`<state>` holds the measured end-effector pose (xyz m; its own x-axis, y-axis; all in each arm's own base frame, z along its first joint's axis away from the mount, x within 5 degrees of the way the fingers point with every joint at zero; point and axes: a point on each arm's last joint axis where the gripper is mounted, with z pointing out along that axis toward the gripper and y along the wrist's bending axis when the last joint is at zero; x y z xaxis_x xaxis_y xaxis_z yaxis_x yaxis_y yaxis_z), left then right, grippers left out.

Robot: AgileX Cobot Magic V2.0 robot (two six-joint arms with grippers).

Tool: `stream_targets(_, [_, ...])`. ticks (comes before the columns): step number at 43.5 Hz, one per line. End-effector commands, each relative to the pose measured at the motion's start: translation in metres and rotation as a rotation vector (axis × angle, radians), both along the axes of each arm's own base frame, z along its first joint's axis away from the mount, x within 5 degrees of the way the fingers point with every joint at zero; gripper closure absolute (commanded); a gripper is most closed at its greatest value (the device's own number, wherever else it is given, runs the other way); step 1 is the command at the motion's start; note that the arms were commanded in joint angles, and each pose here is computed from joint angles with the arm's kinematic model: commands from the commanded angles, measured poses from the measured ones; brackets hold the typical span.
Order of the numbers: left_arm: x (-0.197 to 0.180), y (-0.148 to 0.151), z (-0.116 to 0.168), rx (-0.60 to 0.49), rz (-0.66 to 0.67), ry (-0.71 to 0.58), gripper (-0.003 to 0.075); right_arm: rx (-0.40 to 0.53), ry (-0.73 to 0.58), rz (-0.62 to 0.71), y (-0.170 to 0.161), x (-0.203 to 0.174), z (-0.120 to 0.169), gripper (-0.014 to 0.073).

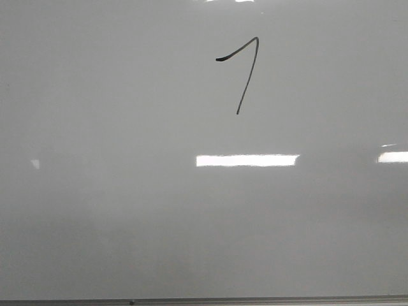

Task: Write number 7 on whiteboard

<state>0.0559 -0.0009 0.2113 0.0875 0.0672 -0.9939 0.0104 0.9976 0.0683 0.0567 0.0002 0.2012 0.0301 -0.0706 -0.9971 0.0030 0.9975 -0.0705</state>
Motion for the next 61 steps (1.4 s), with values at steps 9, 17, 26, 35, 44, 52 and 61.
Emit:
stream_targets(9, [-0.0014,0.0001,0.0034,-0.014,0.000,-0.079,0.0741,0.132,-0.134,0.008,-0.0005,-0.0026,0.0119,0.0663])
stream_targets(17, [-0.0014,0.0001,0.0034,-0.014,0.000,-0.079,0.0741,0.147,-0.129,0.010,-0.0004,-0.0025,0.0115,0.0663])
stream_targets(26, [-0.0014,0.0001,0.0034,-0.014,0.000,-0.079,0.0741,0.133,-0.127,0.008,-0.0004,-0.0025,0.0113,0.0663])
stream_targets(35, [-0.0014,0.0001,0.0034,-0.014,0.000,-0.079,0.0741,0.090,-0.125,0.004,-0.0004,-0.0025,0.0112,0.0663])
stream_targets(44, [-0.0014,0.0001,0.0034,-0.014,0.000,-0.079,0.0741,0.089,-0.122,0.004,-0.0004,-0.0024,0.0109,0.0663])
stream_targets(52, [-0.0014,0.0001,0.0034,-0.014,0.000,-0.079,0.0741,0.089,-0.121,0.004,-0.0004,-0.0024,0.0108,0.0663])
stream_targets(61, [-0.0014,0.0001,0.0034,-0.014,0.000,-0.079,0.0741,0.089,-0.121,0.004,-0.0004,-0.0024,0.0108,0.0663])
